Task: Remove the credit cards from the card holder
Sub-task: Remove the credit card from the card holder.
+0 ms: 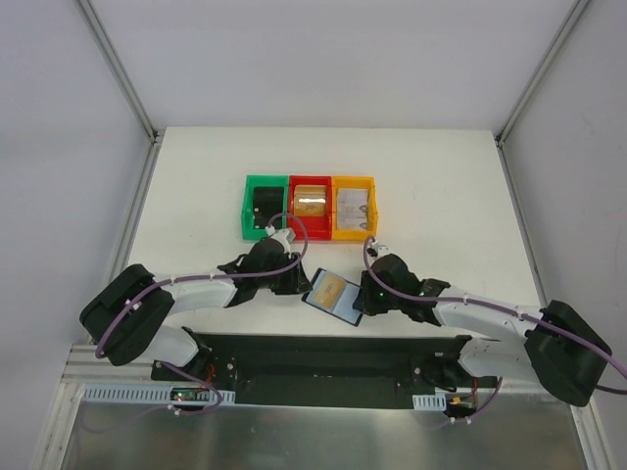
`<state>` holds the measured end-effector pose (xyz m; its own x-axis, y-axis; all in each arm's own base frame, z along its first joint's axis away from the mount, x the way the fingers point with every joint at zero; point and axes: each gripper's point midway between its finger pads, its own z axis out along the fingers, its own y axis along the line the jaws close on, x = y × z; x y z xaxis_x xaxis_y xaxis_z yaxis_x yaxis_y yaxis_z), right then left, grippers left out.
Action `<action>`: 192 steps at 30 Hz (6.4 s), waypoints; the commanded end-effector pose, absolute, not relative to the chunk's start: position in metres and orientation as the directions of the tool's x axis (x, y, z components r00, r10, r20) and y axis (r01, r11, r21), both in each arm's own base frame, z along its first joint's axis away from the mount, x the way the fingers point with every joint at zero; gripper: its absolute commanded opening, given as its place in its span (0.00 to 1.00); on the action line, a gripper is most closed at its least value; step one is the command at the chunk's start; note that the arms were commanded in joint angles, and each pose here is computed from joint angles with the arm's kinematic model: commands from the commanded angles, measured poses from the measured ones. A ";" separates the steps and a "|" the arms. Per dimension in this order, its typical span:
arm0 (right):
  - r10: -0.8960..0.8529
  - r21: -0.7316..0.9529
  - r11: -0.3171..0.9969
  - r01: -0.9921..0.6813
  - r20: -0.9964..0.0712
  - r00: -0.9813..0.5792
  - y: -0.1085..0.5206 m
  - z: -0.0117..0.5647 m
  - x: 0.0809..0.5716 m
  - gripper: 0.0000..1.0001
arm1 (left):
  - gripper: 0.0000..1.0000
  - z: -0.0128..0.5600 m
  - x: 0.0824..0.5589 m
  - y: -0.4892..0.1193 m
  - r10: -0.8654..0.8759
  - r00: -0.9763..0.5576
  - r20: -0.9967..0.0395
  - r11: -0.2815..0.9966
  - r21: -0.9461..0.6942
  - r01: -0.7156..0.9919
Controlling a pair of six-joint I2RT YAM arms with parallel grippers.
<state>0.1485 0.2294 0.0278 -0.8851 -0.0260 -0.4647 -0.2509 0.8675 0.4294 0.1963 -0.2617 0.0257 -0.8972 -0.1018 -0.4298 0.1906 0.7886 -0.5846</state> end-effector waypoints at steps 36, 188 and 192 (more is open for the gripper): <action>0.003 0.314 0.926 -0.207 -0.557 -0.831 0.182 0.063 0.199 0.40 | 0.51 0.074 0.182 -0.260 -0.153 -0.834 -0.530 0.723 -0.636 0.271; 0.349 0.919 0.366 -0.147 -0.282 -0.894 0.281 0.048 0.194 0.39 | 0.05 0.048 0.195 -0.295 -0.130 -0.877 -0.462 0.690 -0.677 0.255; 0.346 0.919 0.365 -0.151 -0.284 -0.894 0.281 0.049 0.193 0.39 | 0.01 0.039 0.195 -0.294 -0.118 -0.887 -0.446 0.708 -0.664 0.239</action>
<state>0.1897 0.2754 0.0342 -0.9033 0.3502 -0.2479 -0.0908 0.4085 0.9082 0.1893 -0.2922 0.0397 -0.8977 -0.1368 -0.4188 0.2215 0.6816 -0.6974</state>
